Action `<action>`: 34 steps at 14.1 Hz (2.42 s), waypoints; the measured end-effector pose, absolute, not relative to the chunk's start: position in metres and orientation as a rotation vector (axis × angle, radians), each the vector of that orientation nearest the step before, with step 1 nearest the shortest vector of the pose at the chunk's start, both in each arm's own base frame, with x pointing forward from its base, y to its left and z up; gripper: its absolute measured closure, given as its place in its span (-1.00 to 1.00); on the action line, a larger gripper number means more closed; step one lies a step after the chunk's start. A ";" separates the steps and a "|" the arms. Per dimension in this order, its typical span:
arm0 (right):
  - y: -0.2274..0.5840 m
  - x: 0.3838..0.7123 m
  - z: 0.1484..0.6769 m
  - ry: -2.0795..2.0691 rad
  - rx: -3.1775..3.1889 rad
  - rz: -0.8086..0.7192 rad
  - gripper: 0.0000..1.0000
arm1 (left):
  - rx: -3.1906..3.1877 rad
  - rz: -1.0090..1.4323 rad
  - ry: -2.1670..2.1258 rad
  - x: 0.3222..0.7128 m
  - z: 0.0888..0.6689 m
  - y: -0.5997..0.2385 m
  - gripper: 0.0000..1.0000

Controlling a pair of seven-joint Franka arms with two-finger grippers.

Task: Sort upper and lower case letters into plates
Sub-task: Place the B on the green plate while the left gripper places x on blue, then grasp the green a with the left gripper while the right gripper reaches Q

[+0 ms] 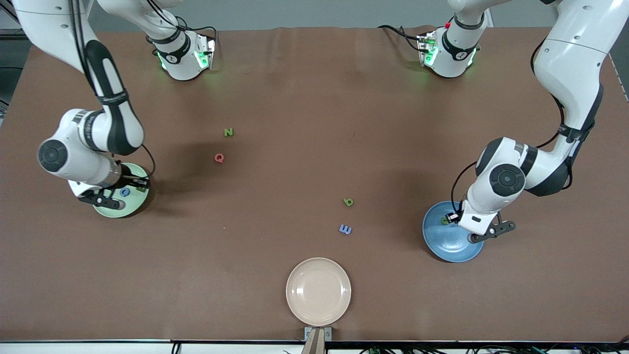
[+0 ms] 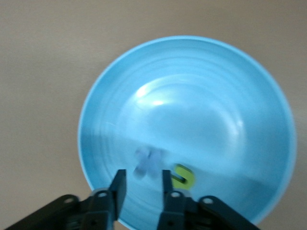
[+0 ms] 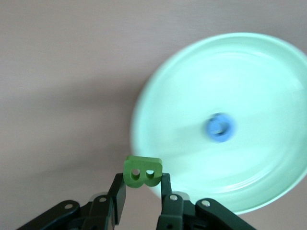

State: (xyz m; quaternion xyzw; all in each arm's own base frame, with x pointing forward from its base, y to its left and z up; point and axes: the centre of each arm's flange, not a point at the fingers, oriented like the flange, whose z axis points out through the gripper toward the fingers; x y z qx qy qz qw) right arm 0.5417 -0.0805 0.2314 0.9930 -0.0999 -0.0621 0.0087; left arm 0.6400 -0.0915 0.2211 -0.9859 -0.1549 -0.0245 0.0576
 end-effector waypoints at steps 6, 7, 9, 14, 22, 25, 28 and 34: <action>-0.127 0.522 0.216 -0.186 3.119 -0.167 0.23 | -3.073 -0.142 -0.550 0.625 0.271 -0.209 -1.00; -0.124 0.523 0.216 -0.173 3.121 -0.166 0.01 | -3.081 -0.151 -0.580 0.616 0.279 -0.244 -1.00; -0.112 0.525 0.215 -0.096 3.128 -0.174 -0.38 | -3.094 -0.140 -0.690 0.595 0.282 -0.311 -1.00; -0.010 0.537 0.231 0.465 3.113 -0.183 -1.00 | -3.043 -0.069 -0.916 0.565 0.227 -0.414 -0.96; 0.183 0.472 0.224 0.971 2.983 -0.140 -1.00 | -2.976 -0.046 -0.973 0.559 0.180 -0.428 -0.26; 0.192 0.440 0.203 1.005 2.962 -0.087 -1.00 | -2.975 -0.049 -0.977 0.561 0.180 -0.427 0.02; 0.185 0.428 0.192 0.999 2.958 -0.090 -1.00 | -2.974 -0.044 -0.976 0.560 0.178 -0.427 0.45; 0.181 0.427 0.191 0.991 2.959 -0.083 -0.48 | -2.977 -0.059 -0.997 0.568 0.184 -0.424 0.45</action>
